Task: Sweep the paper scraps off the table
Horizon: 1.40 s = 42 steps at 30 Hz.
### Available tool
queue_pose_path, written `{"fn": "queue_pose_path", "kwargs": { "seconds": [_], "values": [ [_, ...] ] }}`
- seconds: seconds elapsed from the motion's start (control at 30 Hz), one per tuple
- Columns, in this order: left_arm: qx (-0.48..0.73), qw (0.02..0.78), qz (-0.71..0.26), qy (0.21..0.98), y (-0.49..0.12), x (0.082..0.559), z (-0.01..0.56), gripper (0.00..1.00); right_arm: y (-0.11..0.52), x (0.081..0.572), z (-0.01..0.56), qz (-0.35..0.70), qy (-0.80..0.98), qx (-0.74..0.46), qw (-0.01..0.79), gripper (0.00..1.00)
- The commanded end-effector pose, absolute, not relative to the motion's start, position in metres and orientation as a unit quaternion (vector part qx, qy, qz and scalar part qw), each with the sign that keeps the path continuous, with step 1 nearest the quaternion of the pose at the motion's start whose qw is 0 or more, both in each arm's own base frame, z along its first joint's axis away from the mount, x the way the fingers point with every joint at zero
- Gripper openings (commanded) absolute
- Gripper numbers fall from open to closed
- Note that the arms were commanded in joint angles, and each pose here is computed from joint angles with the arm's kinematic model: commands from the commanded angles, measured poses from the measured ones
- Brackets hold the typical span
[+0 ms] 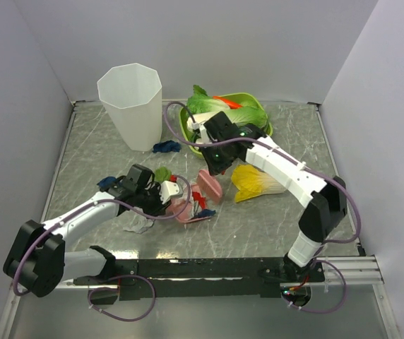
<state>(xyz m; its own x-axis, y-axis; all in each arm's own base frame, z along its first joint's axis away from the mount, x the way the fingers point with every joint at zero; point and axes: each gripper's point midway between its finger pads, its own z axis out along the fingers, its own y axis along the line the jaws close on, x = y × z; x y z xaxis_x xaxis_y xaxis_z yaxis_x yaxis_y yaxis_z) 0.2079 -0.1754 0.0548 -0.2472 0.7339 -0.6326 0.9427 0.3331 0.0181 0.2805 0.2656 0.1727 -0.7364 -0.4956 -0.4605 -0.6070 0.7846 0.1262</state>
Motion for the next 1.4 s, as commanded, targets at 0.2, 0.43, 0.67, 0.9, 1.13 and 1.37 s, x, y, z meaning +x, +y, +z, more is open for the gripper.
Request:
{"fn": "queue_pose_path", "kwargs": {
  "seconds": [0.2, 0.43, 0.67, 0.9, 1.13, 1.37],
  "values": [
    [0.551, 0.419, -0.233, 0.683, -0.214, 0.228, 0.113, 0.01, 0.218, 0.327, 0.286, 0.054, 0.853, -0.357, 0.377, 0.0],
    [0.531, 0.436, -0.255, 0.68, -0.218, 0.222, 0.158, 0.01, 0.198, 0.326, 0.364, 0.144, 0.831, -0.283, 0.457, 0.0],
    [0.505, 0.459, -0.238, 0.691, -0.211, 0.226, 0.215, 0.01, 0.148, 0.342, 0.437, 0.146, 0.78, -0.184, 0.58, 0.0],
    [0.477, 0.481, -0.226, 0.7, -0.21, 0.242, 0.265, 0.01, 0.089, 0.363, 0.448, 0.062, 0.777, -0.076, 0.622, 0.0],
    [0.424, 0.527, -0.225, 0.702, -0.216, 0.277, 0.318, 0.01, 0.046, 0.364, 0.423, 0.028, 0.801, -0.012, 0.597, 0.0],
    [0.37, 0.551, -0.216, 0.716, -0.21, 0.326, 0.359, 0.01, 0.034, 0.353, 0.398, 0.023, 0.823, -0.008, 0.567, 0.0]
  ]
}}
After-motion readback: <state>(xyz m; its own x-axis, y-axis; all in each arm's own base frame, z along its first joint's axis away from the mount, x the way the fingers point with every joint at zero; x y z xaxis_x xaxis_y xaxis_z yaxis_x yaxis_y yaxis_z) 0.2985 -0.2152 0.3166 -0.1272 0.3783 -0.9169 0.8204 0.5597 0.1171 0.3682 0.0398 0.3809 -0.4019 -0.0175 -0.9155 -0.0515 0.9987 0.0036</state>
